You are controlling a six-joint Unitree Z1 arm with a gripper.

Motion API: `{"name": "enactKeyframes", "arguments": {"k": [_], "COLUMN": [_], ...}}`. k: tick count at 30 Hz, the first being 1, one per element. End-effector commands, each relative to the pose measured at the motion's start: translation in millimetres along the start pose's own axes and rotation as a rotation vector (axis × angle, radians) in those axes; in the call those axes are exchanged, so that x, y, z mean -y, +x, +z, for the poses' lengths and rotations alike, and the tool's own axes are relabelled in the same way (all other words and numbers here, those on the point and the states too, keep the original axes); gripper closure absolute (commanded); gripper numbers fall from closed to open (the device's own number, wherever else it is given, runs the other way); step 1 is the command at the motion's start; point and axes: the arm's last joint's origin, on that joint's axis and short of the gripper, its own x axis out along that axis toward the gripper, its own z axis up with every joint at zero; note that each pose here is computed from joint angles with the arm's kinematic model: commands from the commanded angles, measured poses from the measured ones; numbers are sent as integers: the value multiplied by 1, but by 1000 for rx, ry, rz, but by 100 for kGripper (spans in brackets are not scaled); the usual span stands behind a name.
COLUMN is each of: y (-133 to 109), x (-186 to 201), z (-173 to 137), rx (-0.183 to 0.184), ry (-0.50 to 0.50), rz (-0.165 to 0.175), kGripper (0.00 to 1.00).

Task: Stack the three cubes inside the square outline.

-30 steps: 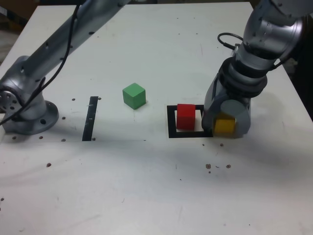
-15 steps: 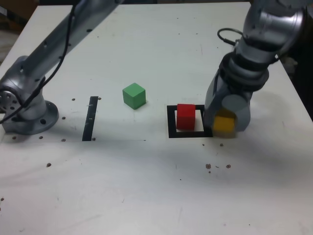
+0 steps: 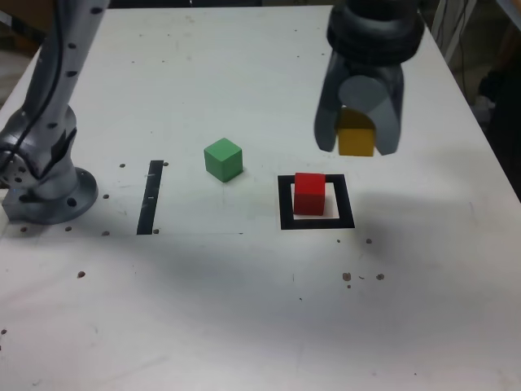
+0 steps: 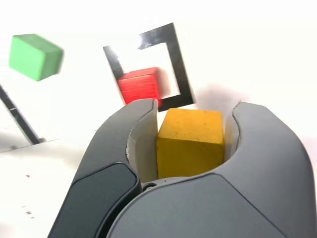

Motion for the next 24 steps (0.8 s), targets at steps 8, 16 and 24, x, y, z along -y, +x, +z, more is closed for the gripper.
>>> {"name": "enactKeyframes", "arguments": {"k": [8,16,24], "y": [16,31,53], "x": [-1,-6,-20], "z": [-19,-18,-20], "rx": [-106,-139,-149], "ry": [-143,-159,-165], "rz": [-17,-43,-82], "kGripper": [83,83,83]}}
